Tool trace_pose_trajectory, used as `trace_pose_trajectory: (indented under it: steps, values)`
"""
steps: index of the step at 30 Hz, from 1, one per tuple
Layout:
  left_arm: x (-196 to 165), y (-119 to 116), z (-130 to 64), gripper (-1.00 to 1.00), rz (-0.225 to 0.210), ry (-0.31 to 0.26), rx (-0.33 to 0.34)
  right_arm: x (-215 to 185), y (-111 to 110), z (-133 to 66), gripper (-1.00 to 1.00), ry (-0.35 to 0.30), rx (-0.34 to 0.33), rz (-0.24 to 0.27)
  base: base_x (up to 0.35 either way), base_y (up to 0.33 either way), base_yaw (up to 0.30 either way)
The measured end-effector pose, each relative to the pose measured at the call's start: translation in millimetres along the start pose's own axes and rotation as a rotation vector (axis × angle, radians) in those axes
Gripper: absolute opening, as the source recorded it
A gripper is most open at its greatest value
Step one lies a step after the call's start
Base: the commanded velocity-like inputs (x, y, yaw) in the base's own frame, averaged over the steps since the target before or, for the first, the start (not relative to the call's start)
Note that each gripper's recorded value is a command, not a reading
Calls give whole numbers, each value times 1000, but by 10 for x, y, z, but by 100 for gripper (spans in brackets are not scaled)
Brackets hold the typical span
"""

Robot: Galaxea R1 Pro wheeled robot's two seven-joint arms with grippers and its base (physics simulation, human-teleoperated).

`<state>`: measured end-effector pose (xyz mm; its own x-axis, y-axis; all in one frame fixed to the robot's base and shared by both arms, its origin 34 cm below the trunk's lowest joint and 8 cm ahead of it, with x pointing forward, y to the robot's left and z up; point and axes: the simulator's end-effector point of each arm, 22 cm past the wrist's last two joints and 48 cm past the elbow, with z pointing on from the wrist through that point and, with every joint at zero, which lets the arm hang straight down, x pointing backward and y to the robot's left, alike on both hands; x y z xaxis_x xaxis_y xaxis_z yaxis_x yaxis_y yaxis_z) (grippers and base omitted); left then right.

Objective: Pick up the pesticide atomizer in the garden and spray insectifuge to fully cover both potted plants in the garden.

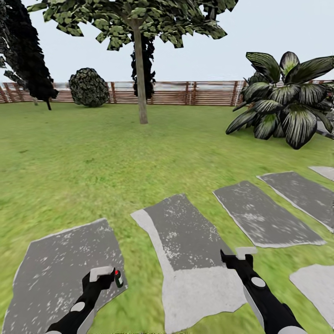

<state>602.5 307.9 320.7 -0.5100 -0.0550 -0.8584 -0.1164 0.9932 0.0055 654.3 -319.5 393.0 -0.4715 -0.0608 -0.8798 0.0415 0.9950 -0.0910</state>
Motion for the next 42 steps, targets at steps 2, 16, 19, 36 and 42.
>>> trace_pose_trajectory:
  steps: [2,16,19,36,42]
  values:
    - [60,2,15,100,0,3,0,60,5,14,100,2,0,0,0,0,-177]
    - [479,28,92,100,7,56,-5,493,42,114,100,57,-4,-4,0,0,-195]
    - [570,33,103,100,8,72,-6,581,55,135,100,71,-5,-4,0,0,-108]
    - [1117,61,134,100,18,167,-11,1138,105,222,100,164,-11,-10,0,0,-7]
    - [1313,72,132,100,22,201,-13,1334,119,240,100,196,-13,-12,0,0,0]
